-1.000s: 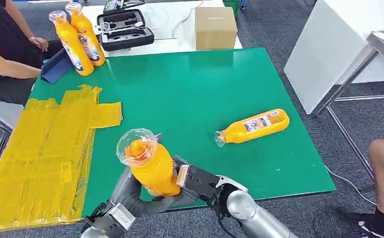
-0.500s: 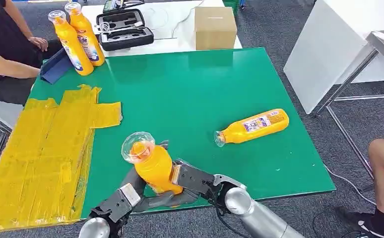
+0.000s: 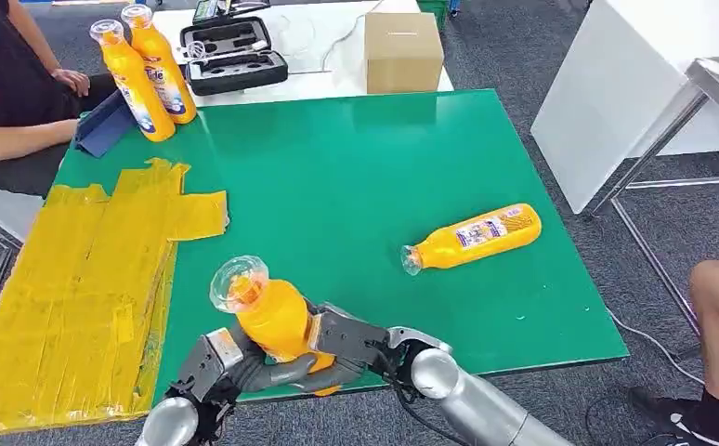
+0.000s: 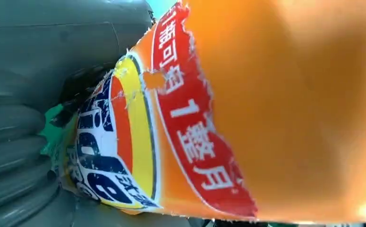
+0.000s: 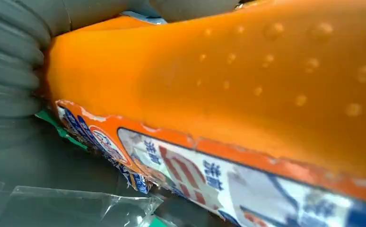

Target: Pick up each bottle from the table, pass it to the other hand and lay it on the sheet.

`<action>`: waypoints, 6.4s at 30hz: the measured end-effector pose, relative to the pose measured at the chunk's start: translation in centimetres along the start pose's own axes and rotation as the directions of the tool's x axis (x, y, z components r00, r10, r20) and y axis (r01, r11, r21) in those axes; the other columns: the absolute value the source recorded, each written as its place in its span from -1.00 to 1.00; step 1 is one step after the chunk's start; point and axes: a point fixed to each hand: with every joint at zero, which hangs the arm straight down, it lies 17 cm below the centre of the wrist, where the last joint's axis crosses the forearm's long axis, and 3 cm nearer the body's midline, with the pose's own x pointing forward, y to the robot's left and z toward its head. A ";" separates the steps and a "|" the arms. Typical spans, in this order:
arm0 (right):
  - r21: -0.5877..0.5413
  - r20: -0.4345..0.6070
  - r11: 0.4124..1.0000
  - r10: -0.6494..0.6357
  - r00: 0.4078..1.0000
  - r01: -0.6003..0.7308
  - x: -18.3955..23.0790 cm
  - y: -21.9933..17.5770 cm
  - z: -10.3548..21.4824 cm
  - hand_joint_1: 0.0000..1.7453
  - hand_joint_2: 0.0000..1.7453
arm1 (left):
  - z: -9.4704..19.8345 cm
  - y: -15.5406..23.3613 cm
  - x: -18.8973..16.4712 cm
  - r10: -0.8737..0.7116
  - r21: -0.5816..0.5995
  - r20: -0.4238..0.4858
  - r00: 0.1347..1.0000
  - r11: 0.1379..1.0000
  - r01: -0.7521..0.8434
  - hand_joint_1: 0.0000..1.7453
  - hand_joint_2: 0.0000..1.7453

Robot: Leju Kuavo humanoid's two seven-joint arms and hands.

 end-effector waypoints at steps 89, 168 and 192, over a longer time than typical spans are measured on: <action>-0.491 -0.509 0.588 0.405 0.760 -0.642 -0.8 -27.7 21.7 -1.00 1.00 | 4.9 34.0 -10.3 -0.829 -0.290 -0.550 -0.100 0.077 0.954 -1.00 -1.00; 0.162 -0.832 0.668 0.488 0.263 -0.727 -17.2 -36.4 24.7 -1.00 1.00 | -0.4 26.6 12.8 -0.604 0.606 -0.085 0.793 0.600 0.522 -1.00 -1.00; 0.496 -0.813 0.665 0.581 -0.031 -0.558 -21.4 -35.3 31.0 -1.00 1.00 | -1.0 28.4 10.8 -0.570 0.597 -0.120 0.813 0.612 0.518 -1.00 -1.00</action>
